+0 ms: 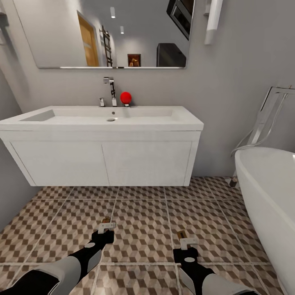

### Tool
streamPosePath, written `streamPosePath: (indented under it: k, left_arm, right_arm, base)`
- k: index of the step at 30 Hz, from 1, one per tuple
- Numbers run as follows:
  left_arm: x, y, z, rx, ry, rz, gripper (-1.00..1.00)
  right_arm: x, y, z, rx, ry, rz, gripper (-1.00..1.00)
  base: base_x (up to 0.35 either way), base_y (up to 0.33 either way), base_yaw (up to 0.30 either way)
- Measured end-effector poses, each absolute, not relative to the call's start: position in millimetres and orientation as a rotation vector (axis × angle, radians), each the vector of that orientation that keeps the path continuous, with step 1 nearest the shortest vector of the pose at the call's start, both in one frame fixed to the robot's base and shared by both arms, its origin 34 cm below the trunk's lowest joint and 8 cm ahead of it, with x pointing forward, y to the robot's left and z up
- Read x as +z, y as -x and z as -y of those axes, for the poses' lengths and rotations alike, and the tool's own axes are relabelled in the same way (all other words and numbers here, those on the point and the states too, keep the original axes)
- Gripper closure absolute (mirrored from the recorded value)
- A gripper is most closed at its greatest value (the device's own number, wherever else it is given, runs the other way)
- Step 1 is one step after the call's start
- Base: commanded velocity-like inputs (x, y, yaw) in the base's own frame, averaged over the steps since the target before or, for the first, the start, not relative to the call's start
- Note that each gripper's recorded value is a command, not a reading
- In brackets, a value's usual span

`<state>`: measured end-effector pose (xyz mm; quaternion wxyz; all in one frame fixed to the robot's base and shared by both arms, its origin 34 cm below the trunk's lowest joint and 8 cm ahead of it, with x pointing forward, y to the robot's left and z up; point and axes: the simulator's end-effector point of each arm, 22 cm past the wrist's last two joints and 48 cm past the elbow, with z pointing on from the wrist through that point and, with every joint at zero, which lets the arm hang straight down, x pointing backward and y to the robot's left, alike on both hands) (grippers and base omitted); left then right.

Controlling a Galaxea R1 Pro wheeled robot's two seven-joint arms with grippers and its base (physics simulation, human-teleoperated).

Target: Take the four mousetraps from the cabinet in the bathroom and place them on the bathroom floor. Make sure all four end up on the same floor surface, and ensure that at least two of them are either under or directly next to the same bathroom sink.

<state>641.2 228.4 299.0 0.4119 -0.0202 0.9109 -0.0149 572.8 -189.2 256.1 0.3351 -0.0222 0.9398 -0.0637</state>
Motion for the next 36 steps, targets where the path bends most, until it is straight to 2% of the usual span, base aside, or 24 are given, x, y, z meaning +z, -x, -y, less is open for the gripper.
streamPosePath:
  k: [36]
  left_arm:
    - [263.1, -591.1, -209.6, -0.060, 0.030, -2.369, 1.00]
  right_arm:
    - [257.7, -571.5, 194.1, -0.246, 0.060, -2.507, 1.00]
  base:
    - [0.000, 0.000, 0.000]
